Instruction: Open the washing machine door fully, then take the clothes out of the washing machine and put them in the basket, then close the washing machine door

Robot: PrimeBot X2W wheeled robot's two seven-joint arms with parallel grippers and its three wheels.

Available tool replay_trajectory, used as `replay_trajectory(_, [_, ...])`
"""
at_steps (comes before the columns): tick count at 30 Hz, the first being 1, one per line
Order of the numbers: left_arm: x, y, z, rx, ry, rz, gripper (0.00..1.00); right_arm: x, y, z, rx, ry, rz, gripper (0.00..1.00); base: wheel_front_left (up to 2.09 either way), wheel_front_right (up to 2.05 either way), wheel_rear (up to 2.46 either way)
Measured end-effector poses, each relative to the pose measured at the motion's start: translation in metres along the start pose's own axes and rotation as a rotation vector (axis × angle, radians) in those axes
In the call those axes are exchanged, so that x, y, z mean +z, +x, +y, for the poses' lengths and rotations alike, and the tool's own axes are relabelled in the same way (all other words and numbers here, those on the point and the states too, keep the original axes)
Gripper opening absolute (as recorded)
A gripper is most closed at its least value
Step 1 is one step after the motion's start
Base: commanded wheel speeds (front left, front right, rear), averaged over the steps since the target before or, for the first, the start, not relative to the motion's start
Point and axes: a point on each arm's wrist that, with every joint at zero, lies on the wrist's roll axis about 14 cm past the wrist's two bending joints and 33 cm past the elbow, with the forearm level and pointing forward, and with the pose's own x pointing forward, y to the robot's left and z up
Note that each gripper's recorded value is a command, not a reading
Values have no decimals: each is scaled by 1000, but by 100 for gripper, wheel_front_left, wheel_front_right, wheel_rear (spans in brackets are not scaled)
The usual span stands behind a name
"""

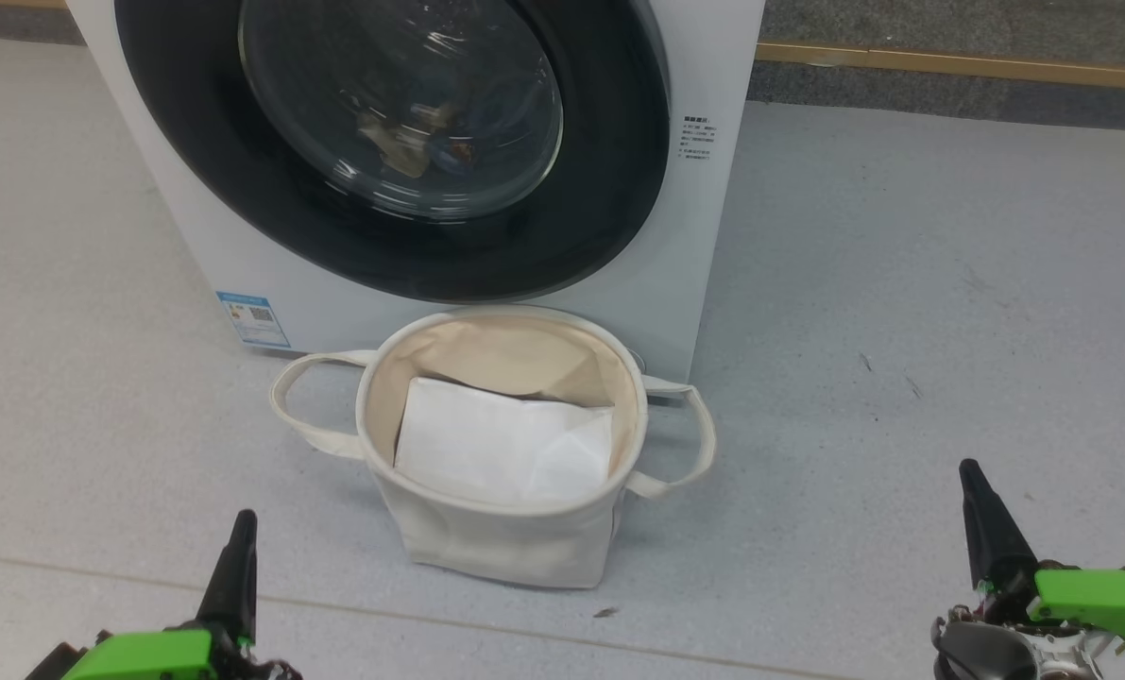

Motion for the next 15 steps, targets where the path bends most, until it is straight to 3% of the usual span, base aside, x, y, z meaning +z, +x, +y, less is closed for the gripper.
replay_trajectory(15, [0,0,0,0,0,0,0,0,0,0,0,0,0,0,0,0,0])
